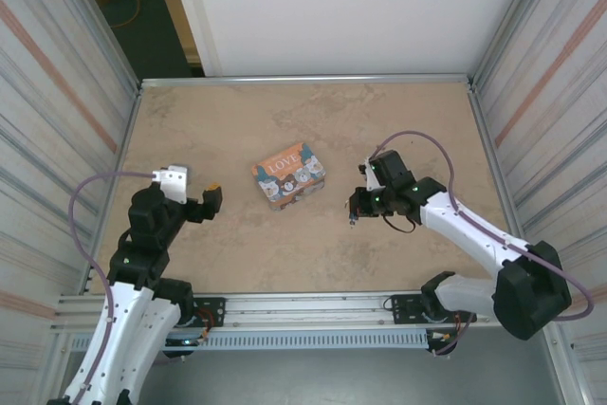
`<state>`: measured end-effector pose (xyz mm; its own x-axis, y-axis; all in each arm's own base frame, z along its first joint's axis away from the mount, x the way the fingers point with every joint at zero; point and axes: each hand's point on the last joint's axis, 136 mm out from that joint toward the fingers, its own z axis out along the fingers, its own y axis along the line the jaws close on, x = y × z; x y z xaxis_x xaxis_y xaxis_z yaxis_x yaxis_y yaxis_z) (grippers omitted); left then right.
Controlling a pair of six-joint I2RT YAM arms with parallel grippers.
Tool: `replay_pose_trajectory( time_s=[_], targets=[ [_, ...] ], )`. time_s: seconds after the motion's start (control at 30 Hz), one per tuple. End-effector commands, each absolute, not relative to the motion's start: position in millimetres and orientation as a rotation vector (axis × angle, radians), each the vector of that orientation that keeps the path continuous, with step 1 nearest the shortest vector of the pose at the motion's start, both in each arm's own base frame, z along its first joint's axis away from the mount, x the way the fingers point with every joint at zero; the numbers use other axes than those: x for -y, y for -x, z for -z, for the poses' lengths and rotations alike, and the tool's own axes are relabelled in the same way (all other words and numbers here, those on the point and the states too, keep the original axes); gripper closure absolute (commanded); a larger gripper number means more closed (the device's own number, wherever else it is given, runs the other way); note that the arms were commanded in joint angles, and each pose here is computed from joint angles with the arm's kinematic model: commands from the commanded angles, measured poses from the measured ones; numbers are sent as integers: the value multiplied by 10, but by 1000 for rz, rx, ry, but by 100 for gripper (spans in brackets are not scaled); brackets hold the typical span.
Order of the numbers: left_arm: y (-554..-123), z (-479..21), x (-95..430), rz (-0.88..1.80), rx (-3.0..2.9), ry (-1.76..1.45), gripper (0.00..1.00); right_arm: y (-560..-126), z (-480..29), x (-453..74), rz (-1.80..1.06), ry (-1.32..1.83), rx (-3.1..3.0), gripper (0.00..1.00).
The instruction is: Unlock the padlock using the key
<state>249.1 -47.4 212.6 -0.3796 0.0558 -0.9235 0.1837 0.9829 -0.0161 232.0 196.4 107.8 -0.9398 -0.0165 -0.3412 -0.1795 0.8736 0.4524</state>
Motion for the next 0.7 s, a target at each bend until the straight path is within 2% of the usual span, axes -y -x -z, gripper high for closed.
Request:
replay_pose_trajectory(
  time_s=[0.0,0.27,0.67],
  targets=[
    [-2515,-2138,488,158,-1948,-163,1,-2134,-972,-2004,-717,122,-2833,100],
    [-2515,-2117,489,162,-1957,-161,1,-1977,-662,-2125,-615,189,-2946,100],
    [-2518,-2099,469,149,-1967,-157,1,-2033,-351,-2078,-466,163,-2993,100]
  ],
)
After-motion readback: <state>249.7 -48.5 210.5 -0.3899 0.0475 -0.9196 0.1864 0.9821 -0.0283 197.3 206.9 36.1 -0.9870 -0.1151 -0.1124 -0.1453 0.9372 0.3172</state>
